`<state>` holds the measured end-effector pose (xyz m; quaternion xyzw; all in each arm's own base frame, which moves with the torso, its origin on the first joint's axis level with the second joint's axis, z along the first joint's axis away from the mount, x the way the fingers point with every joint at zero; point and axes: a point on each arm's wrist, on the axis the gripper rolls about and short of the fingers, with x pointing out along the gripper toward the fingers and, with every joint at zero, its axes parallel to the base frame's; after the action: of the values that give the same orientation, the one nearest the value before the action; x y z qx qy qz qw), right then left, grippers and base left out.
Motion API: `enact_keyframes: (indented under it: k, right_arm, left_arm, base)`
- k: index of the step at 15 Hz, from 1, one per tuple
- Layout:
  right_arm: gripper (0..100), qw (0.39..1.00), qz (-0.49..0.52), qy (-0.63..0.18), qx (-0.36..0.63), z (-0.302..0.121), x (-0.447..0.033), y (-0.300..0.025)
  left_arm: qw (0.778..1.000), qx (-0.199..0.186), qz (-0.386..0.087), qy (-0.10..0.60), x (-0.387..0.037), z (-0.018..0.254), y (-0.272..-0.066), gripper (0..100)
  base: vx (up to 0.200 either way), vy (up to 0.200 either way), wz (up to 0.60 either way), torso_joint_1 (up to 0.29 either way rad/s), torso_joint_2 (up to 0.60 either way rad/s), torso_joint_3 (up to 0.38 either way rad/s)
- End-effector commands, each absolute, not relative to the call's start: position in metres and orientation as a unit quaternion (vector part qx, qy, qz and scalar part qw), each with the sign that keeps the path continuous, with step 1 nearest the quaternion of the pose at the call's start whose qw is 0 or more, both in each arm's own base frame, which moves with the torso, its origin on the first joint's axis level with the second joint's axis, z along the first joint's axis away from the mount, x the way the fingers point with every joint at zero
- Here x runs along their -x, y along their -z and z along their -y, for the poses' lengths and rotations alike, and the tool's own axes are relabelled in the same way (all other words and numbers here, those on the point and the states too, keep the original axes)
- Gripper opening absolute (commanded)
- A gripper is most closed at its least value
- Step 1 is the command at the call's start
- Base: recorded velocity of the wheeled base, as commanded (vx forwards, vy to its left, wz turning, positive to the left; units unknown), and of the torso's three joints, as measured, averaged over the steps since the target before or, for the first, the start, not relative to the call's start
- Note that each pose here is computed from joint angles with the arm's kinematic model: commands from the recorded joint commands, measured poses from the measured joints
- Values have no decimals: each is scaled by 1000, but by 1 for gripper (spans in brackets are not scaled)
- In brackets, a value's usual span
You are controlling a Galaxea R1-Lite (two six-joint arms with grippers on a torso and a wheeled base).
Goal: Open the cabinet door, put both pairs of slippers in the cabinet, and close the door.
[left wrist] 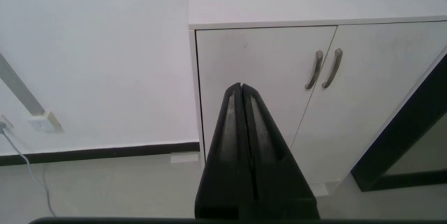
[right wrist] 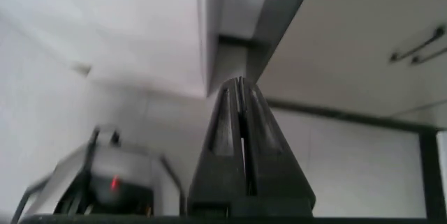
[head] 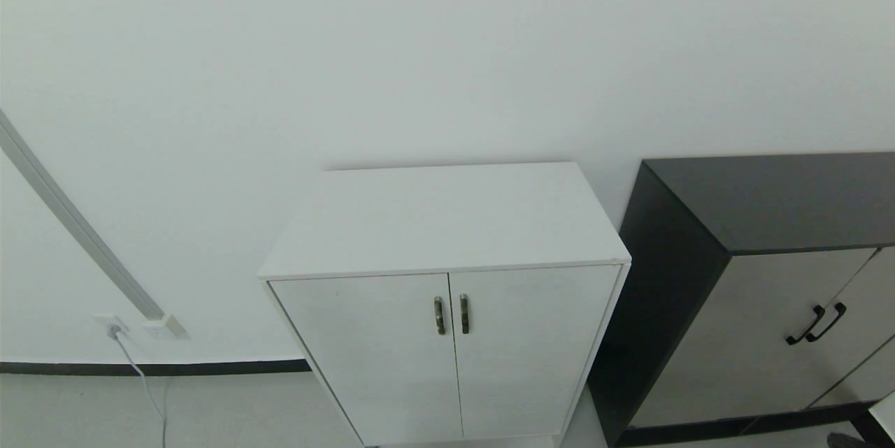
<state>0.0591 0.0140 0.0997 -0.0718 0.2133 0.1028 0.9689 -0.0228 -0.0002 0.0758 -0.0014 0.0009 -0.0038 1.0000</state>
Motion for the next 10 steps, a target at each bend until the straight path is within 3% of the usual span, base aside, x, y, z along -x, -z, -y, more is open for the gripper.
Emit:
enact_keyframes:
  k: [1, 6, 10]
  right_arm:
    - [0, 967, -196, -154, 61, -7, -22, -90]
    - [0, 967, -182, -165, 63, -4, -8, -85]
    - [0, 989, -140, -30, 45, 0, 0, -84]
  left_arm:
    - [1000, 2, -1, 4, 23, 0, -76, 0]
    - [1000, 2, -1, 4, 23, 0, -76, 0]
    - [1000, 2, -1, 4, 23, 0, -76, 0]
  base:
    - [0, 0, 0, 0, 0, 0]
    - [0, 0, 0, 0, 0, 0]
    - [0, 0, 0, 0, 0, 0]
